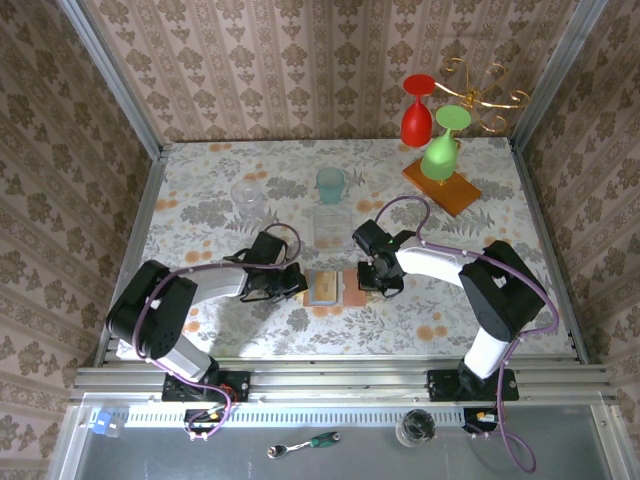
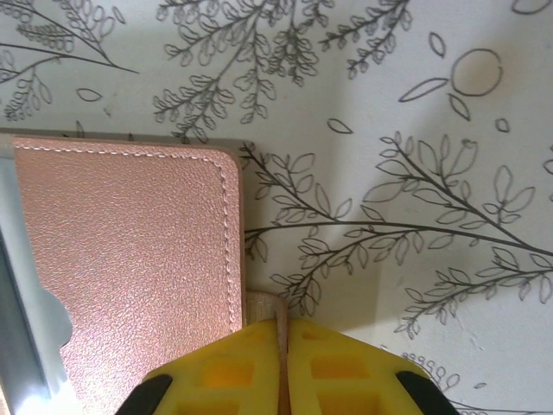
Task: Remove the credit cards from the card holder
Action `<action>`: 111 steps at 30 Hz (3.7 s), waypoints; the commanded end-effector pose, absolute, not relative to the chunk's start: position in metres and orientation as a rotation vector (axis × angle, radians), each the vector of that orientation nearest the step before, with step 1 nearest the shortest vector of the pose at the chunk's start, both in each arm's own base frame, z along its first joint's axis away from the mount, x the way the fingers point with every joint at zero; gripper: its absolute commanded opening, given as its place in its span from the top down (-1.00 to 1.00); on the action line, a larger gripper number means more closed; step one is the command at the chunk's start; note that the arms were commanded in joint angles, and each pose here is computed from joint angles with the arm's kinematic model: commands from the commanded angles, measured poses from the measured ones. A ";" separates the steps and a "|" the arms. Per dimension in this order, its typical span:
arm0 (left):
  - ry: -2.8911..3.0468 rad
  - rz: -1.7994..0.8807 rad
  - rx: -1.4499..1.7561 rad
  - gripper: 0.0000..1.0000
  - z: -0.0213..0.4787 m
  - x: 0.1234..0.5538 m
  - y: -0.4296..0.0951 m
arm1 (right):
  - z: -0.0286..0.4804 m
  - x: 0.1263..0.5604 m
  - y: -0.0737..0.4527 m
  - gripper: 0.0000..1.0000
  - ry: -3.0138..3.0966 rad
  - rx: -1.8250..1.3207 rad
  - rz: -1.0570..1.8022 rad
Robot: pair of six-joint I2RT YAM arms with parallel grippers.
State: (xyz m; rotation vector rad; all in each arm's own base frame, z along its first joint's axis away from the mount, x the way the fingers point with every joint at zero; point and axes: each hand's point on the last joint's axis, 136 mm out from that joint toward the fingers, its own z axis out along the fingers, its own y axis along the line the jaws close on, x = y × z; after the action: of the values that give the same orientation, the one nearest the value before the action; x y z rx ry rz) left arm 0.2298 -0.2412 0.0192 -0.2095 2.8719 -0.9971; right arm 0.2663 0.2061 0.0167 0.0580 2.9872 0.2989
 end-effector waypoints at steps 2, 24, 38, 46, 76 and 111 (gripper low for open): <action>3.017 -0.725 -0.311 1.00 -0.012 0.204 -0.195 | 0.013 0.268 0.214 0.81 3.001 0.044 0.344; 3.033 -0.717 -0.308 1.00 -0.013 0.204 -0.192 | 0.016 0.261 0.155 0.23 3.008 0.037 -0.097; 2.961 -0.873 -0.236 1.00 0.003 0.219 -0.218 | 0.009 0.255 0.143 0.10 3.039 0.027 -0.183; 2.962 -0.859 -0.184 1.00 0.008 0.220 -0.231 | 0.023 0.258 0.137 0.11 3.007 0.017 -0.145; 2.856 -0.937 -0.128 1.00 0.050 0.232 -0.252 | 0.094 0.273 0.242 0.11 2.931 -0.038 0.622; 2.855 -0.945 -0.113 1.00 0.046 0.233 -0.258 | 0.044 0.259 0.235 0.33 3.051 0.065 0.489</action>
State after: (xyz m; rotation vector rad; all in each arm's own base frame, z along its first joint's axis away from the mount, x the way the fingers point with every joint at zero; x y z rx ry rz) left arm 0.2298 -0.2507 0.0434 -0.1214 2.8602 -0.9211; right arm 0.2621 0.2336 0.0326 0.0560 3.0648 0.4602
